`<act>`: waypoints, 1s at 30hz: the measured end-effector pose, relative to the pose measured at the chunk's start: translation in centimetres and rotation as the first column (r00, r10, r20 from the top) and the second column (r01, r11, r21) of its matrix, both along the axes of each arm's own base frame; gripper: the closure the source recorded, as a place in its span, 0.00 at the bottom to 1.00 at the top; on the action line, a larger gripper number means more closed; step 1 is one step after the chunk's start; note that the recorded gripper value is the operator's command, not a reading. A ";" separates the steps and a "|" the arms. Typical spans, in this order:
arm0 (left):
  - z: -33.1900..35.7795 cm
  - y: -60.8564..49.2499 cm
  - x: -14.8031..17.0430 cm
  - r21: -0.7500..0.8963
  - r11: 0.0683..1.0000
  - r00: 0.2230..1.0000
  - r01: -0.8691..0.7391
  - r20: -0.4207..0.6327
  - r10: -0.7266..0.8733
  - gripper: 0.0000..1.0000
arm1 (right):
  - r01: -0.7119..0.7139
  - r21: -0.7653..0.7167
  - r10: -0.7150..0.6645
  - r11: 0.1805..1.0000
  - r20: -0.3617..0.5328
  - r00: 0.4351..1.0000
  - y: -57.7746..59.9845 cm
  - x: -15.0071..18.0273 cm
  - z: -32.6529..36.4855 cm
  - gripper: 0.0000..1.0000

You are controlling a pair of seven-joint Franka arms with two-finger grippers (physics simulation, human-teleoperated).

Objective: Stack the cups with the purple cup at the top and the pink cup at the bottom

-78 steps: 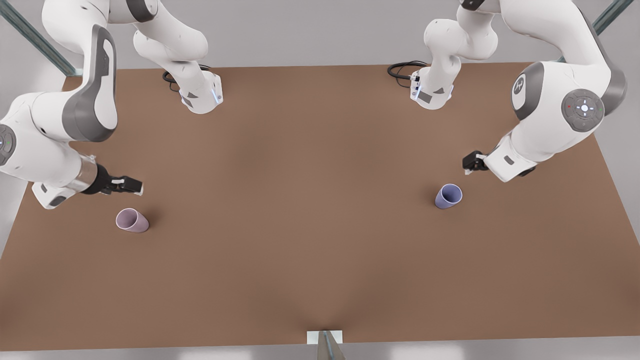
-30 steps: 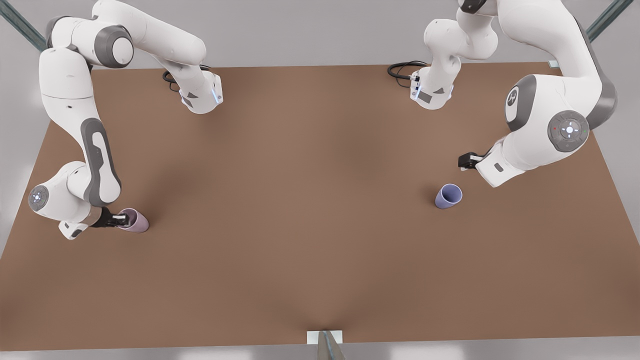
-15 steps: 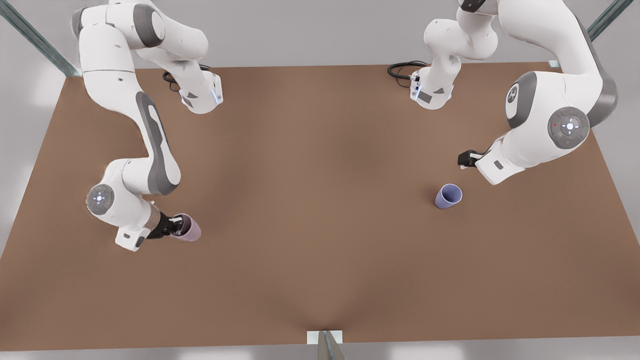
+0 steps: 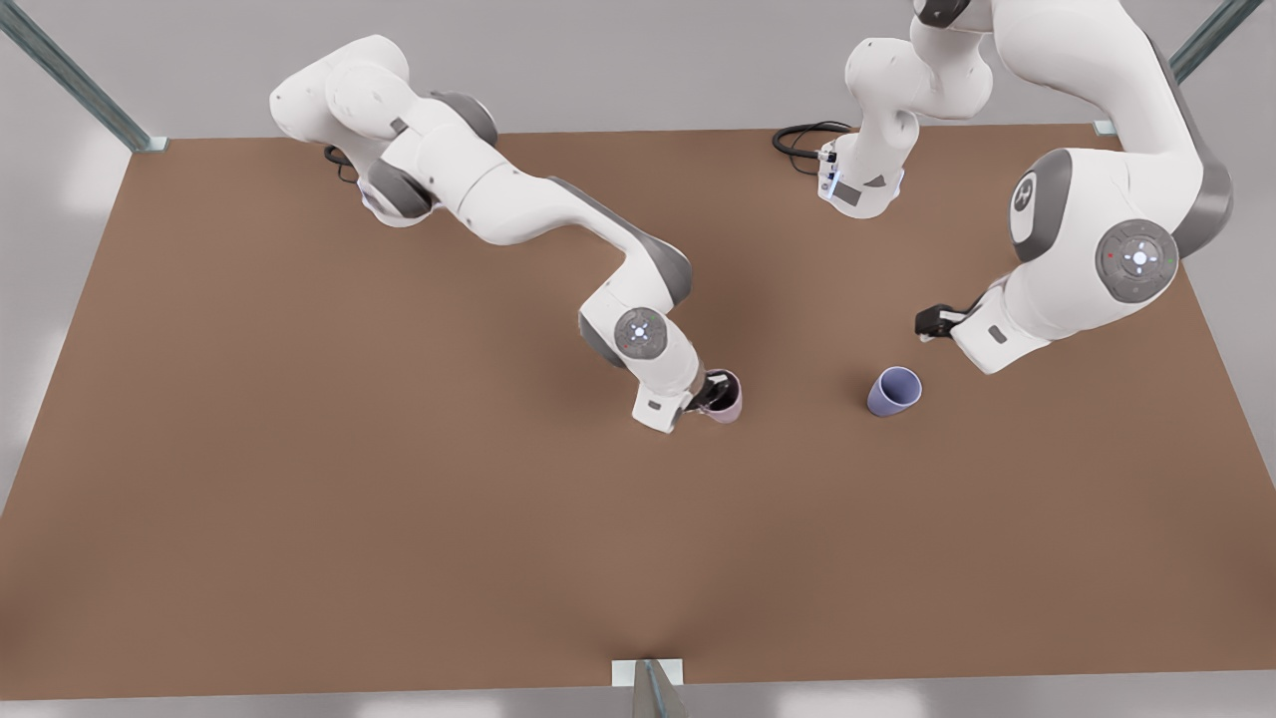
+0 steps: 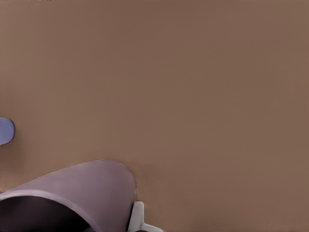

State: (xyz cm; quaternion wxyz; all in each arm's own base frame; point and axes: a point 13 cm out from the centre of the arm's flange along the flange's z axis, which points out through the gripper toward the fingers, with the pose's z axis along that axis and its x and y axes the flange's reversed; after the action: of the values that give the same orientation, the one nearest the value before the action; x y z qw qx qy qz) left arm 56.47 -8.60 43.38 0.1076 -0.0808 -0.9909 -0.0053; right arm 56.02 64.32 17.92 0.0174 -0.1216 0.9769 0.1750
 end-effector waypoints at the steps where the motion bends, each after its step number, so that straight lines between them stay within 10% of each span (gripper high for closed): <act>1: -0.5 0.6 0.2 -0.003 1.000 1.000 -0.012 0.003 0.012 0.00 | 0.036 0.020 -0.036 0.999 -0.001 0.999 1.4 -0.5 -0.5 0.79; 11: -14.2 2.6 1.2 0.006 0.999 0.999 -0.054 -0.003 0.054 0.00 | 0.320 -0.040 -0.323 0.946 -0.080 0.943 2.6 -2.4 -7.1 0.78; 12: -15.6 3.4 1.3 0.009 0.998 0.998 -0.067 -0.003 0.067 0.00 | 0.338 -0.052 -0.342 0.940 -0.091 0.935 2.5 -2.7 -7.4 0.17; 13: -17.1 4.1 1.1 0.012 0.997 0.997 -0.078 -0.009 0.079 0.00 | 0.356 -0.064 -0.361 0.932 -0.102 0.927 2.4 -2.9 -7.8 0.00; 30: -30.1 8.2 -3.4 0.031 0.991 0.991 -0.134 -0.014 0.134 0.00 | 0.537 -0.091 -0.544 0.839 -0.193 0.817 4.1 -4.8 -4.7 0.00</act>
State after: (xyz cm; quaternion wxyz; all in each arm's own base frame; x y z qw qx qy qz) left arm 53.03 -0.36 13.25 0.1167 -0.0125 -0.9930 -0.0121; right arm 51.17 68.38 13.26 -0.0393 0.1791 0.9701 0.1589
